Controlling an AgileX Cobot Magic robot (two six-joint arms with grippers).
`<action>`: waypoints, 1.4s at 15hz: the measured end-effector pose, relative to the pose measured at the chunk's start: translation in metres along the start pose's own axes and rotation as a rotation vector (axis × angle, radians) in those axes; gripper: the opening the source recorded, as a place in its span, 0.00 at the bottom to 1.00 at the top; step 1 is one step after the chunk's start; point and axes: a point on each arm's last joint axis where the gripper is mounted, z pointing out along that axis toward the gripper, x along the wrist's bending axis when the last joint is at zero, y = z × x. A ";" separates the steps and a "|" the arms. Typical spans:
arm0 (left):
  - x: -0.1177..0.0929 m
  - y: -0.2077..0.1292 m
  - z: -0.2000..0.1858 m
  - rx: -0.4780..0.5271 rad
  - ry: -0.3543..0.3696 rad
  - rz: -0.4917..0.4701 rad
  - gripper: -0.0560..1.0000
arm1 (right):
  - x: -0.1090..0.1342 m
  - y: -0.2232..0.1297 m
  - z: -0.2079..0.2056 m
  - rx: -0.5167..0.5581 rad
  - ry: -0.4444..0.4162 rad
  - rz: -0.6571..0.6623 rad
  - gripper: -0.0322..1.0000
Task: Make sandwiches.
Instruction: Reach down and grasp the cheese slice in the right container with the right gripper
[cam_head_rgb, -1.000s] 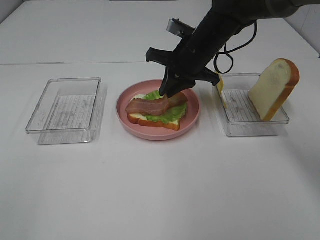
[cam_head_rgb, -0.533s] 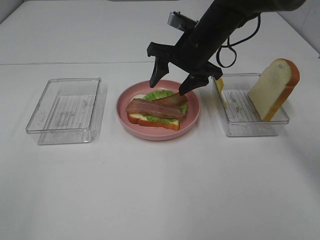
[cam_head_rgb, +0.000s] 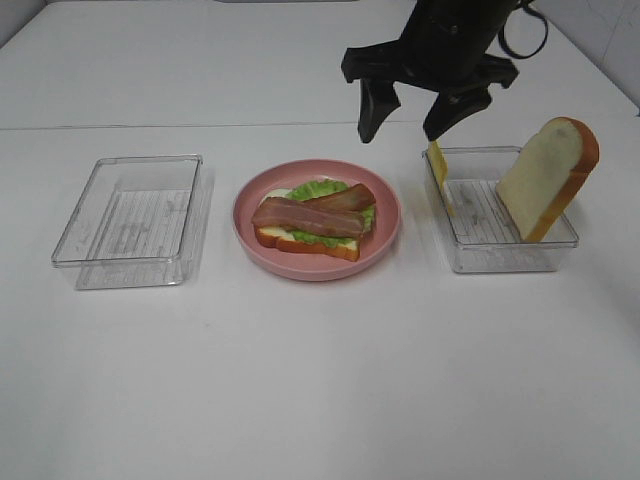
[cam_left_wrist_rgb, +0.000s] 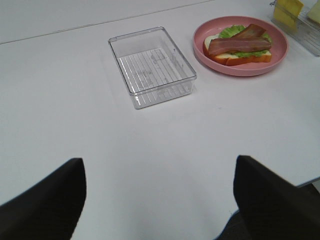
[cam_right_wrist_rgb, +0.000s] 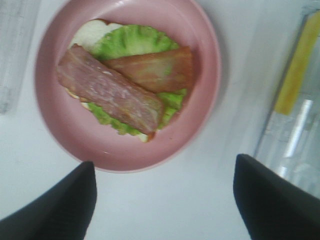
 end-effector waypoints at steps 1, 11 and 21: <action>0.000 0.000 0.000 0.000 0.000 0.000 0.78 | -0.003 0.000 -0.007 0.006 -0.048 -0.017 0.72; 0.000 0.000 0.000 0.000 0.000 0.000 0.78 | -0.057 0.024 -0.012 -0.069 -0.087 0.099 0.72; 0.000 0.000 0.000 0.000 0.000 0.000 0.78 | -0.076 0.035 0.068 -0.049 -0.128 0.096 0.61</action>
